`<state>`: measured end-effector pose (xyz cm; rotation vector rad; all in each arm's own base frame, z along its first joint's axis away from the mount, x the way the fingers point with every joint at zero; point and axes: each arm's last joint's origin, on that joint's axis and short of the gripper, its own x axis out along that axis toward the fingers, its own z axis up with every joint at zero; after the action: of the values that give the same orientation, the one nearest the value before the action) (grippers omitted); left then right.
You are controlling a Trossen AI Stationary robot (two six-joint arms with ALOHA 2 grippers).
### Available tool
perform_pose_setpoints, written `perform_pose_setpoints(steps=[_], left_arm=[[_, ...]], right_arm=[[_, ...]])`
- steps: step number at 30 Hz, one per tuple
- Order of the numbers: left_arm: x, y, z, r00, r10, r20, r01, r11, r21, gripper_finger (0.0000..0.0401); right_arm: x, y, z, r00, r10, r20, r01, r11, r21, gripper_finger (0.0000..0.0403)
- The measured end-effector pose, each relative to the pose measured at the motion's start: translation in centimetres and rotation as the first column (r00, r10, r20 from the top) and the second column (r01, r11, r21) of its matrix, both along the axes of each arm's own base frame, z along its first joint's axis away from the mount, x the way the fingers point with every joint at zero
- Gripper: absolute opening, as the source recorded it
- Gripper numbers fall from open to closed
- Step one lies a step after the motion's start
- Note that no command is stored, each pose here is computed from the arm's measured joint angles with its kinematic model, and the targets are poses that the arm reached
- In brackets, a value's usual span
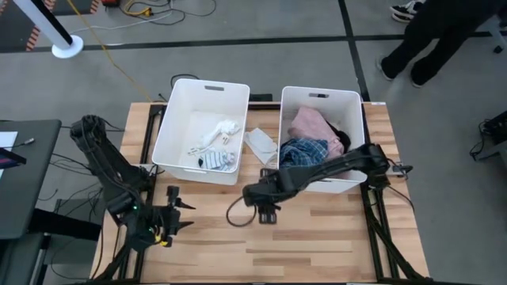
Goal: Sort clothes
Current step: Put the white sock in the left white laundry bin
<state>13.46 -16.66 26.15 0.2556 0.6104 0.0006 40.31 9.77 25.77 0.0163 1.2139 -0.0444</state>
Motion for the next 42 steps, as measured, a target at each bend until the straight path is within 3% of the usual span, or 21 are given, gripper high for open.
perform_pose_setpoints(steps=[8,14,23,34,42], left_arm=[[0.2,0.3,-0.9,1.000,0.011,-0.005,-0.011,1.000,0.003,0.0204],[0.2,0.3,-1.0,1.000,0.004,-0.006,-0.004,1.000,0.012,0.0204],[0.2,0.2,-1.0,1.000,0.008,-0.003,-0.008,1.000,0.003,0.0204],[0.6,0.1,-0.7,1.000,-0.006,0.020,0.006,1.000,0.008,0.0204],[0.9,0.5,-0.7,1.000,0.017,0.022,-0.017,1.000,0.007,0.0204]], right_arm=[[-0.1,-3.7,-3.3,0.989,-0.140,-0.051,0.137,0.989,-0.055,0.0260],[0.3,-4.7,-3.8,0.991,-0.120,-0.055,0.111,0.983,-0.144,0.0260],[-0.1,-5.0,-3.8,0.987,-0.129,-0.090,0.114,0.980,-0.161,0.0260],[2.3,-4.7,1.5,0.988,-0.055,0.143,0.070,0.992,-0.102,0.0260],[2.6,-9.3,1.9,0.990,-0.061,0.125,0.075,0.991,-0.108,0.0260]])
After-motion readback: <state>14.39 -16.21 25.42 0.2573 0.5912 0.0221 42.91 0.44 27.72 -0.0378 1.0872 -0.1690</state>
